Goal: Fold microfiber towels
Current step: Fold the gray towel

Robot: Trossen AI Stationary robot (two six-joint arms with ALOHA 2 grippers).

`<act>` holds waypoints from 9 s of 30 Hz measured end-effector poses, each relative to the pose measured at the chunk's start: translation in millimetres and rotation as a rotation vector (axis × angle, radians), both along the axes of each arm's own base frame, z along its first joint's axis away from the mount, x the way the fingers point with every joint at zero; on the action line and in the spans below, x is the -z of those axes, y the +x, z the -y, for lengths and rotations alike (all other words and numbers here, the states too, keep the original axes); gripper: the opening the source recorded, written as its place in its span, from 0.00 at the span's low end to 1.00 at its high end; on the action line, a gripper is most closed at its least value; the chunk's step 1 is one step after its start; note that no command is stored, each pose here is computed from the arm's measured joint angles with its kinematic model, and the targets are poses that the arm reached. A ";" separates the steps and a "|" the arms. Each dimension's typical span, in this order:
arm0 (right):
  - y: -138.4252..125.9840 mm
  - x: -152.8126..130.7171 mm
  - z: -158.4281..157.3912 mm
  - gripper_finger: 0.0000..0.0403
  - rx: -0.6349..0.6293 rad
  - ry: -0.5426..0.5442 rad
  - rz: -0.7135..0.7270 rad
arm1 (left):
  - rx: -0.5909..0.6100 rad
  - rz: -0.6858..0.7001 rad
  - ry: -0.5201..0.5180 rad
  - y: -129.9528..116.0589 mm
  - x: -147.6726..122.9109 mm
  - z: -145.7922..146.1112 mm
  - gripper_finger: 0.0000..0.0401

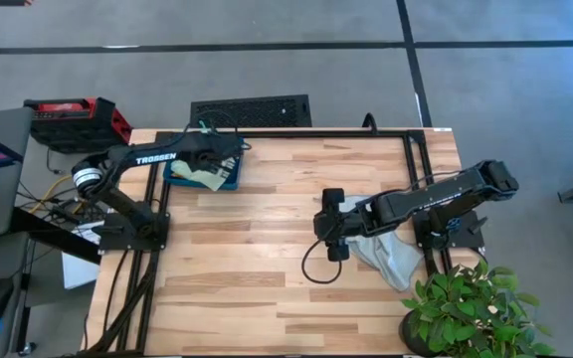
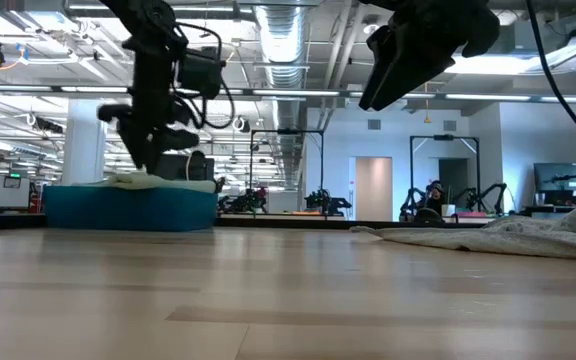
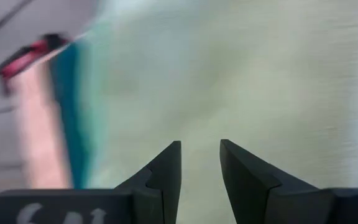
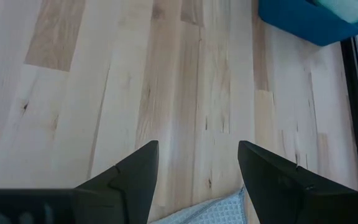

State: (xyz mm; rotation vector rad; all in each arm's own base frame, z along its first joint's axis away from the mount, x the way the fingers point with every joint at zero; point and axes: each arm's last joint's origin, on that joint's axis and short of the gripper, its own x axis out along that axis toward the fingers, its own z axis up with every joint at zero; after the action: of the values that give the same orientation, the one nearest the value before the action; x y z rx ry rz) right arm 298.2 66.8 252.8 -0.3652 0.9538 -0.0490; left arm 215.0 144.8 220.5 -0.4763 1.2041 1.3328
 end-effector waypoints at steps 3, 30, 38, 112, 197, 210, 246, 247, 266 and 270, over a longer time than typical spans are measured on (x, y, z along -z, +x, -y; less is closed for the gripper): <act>0.5 -0.4 -0.2 0.61 0.001 0.002 0.007 | 0.064 0.045 0.006 9.9 9.7 -5.2 0.26; -4.1 3.9 12.5 0.61 0.165 0.068 -0.044 | 0.098 0.213 0.230 25.7 -38.0 -8.9 0.26; -7.2 5.1 8.8 0.61 0.179 0.079 -0.063 | 0.697 0.349 0.188 61.1 -55.5 52.3 0.26; -42.8 -10.2 -20.8 0.61 0.138 -0.009 -0.094 | 1.261 0.132 -0.176 237.5 114.0 89.0 0.02; 87.7 76.9 98.4 0.61 -0.387 -0.023 0.177 | 1.397 -0.376 0.287 92.0 -130.4 204.8 0.00; 98.2 58.6 100.2 0.61 -0.285 0.043 0.258 | 1.400 -0.420 0.361 82.2 -166.6 201.0 0.00; 91.3 65.4 86.0 0.43 0.104 0.214 0.185 | 1.399 -0.733 0.639 99.7 -202.3 198.4 0.00; 91.1 65.8 83.3 0.42 0.112 0.226 0.181 | 1.396 -0.740 0.643 99.7 -202.4 198.3 0.00; 81.2 55.2 61.7 0.23 0.169 0.251 0.169 | 1.345 -0.580 0.561 99.9 -194.3 189.3 0.00; 76.2 40.3 65.0 0.21 0.170 0.247 0.209 | 1.310 -0.439 0.458 90.6 -194.9 184.7 0.00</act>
State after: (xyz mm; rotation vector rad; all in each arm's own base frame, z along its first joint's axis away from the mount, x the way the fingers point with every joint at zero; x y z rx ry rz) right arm 374.4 1.8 212.4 -0.0488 0.7714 -0.1207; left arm 305.6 -39.9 415.4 0.8763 1.1244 0.4857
